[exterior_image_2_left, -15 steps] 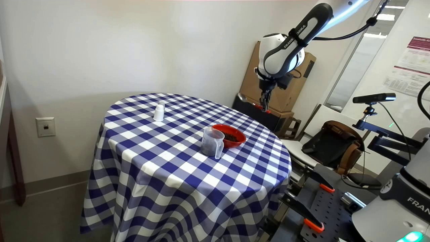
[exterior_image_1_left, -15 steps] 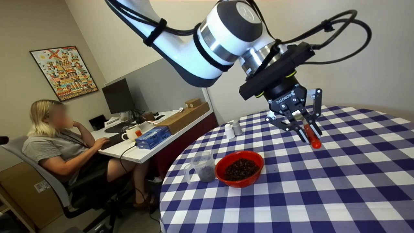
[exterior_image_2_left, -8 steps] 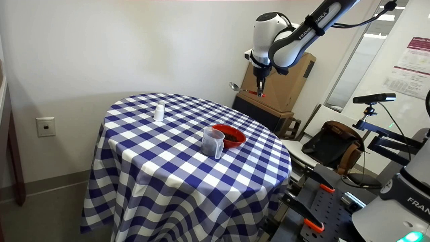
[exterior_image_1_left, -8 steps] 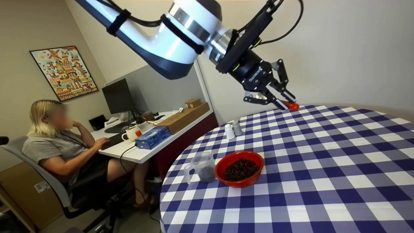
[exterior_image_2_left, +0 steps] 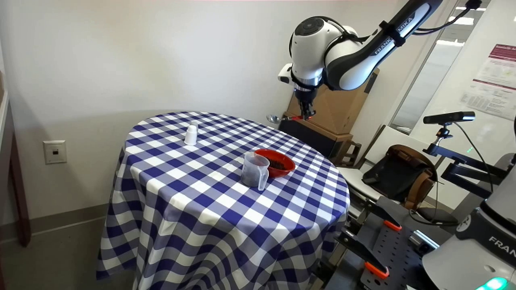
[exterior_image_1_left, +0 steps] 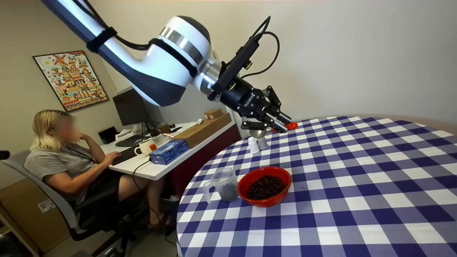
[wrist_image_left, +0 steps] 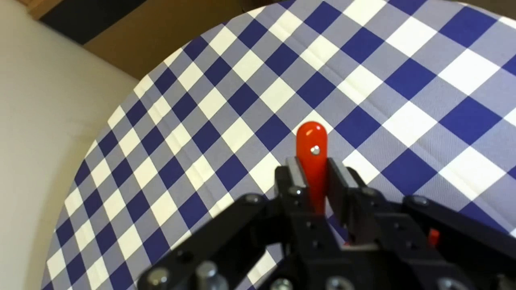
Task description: Pick up the spoon and scoop some of the objects from the red bowl and put them in the measuring cup, then put the spoon on the table
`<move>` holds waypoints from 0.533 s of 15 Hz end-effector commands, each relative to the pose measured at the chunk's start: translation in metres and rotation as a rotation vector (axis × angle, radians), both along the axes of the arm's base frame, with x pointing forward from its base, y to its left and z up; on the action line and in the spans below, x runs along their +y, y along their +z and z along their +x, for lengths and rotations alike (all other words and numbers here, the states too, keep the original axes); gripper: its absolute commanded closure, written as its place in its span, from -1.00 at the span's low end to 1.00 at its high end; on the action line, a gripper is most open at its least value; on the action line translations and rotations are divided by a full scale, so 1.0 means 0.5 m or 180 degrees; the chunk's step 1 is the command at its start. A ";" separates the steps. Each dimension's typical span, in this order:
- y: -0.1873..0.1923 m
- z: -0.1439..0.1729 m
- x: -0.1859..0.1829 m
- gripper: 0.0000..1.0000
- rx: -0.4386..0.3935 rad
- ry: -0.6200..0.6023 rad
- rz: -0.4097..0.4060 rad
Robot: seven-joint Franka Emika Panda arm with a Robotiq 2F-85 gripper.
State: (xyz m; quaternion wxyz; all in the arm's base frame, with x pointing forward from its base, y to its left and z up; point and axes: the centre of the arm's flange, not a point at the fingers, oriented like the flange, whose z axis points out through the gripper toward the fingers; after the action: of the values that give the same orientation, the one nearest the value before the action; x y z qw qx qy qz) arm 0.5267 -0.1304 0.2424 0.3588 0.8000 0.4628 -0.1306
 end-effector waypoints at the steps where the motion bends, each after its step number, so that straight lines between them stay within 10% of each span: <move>1: 0.003 -0.025 0.031 0.81 0.0152 0.0415 -0.0483; 8: -0.032 -0.035 0.066 0.80 0.0282 0.1182 -0.1410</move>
State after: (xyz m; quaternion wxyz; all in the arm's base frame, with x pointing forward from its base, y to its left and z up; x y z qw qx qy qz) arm 0.5225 -0.1042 0.2349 0.4834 0.6428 0.5645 -0.1858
